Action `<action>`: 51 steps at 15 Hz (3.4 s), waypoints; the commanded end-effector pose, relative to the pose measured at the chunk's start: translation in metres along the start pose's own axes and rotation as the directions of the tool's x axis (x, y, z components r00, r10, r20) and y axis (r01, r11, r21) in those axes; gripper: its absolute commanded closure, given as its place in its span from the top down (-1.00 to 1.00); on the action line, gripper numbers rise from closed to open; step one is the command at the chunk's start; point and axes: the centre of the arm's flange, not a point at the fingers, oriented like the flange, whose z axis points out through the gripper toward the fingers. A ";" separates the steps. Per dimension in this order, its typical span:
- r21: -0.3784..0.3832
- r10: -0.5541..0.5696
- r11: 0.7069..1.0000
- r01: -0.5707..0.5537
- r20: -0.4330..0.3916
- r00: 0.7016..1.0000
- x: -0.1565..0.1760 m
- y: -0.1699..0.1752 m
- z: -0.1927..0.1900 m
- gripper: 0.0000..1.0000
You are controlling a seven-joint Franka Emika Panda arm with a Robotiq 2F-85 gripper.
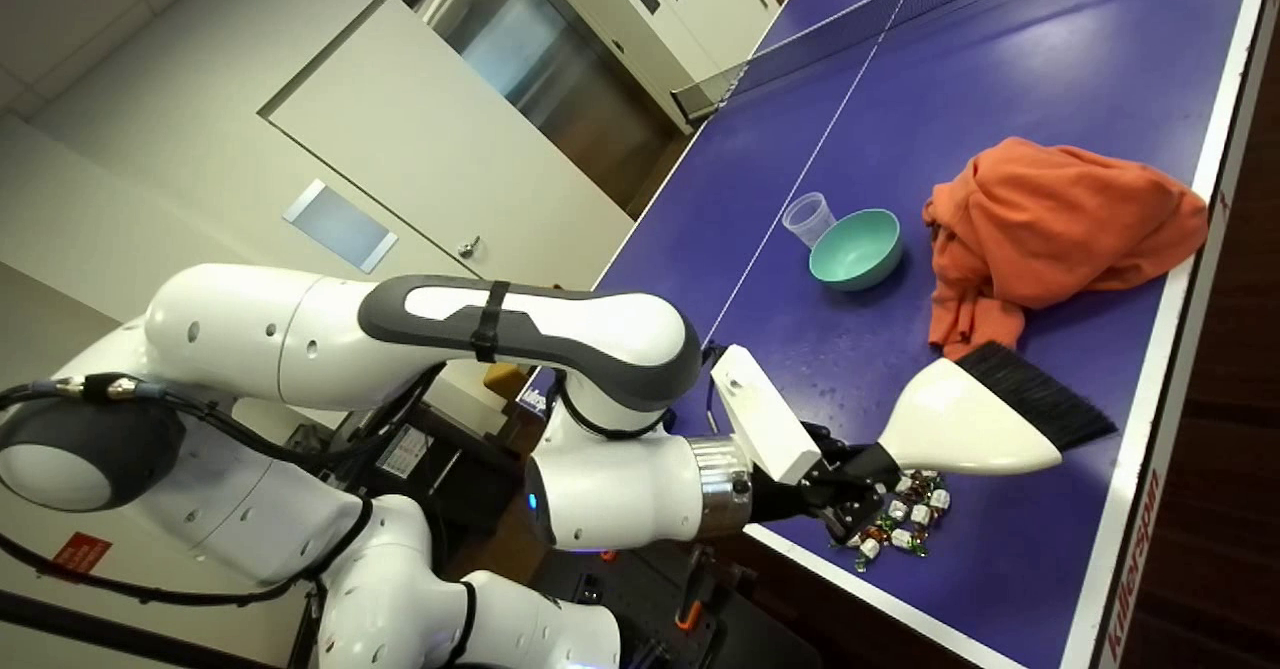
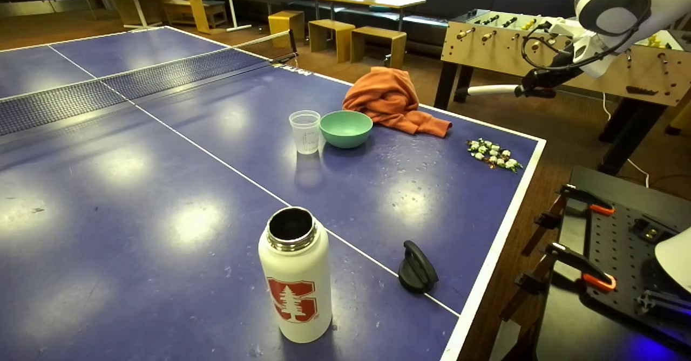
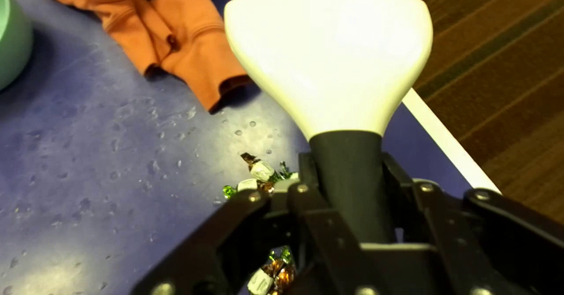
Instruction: Sweep the candy to the left using the white and black brush
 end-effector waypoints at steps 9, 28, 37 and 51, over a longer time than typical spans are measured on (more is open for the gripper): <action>0.110 0.096 0.989 -0.095 -0.009 0.995 0.006 0.024 -0.011 -0.75; 0.274 0.486 0.831 -0.485 0.066 0.871 -0.026 0.071 -0.031 -0.25; 0.362 0.572 0.748 -0.555 0.071 0.817 -0.011 0.095 -0.031 -0.75; 0.451 0.707 0.581 -0.678 0.135 0.695 0.037 0.112 -0.002 -0.25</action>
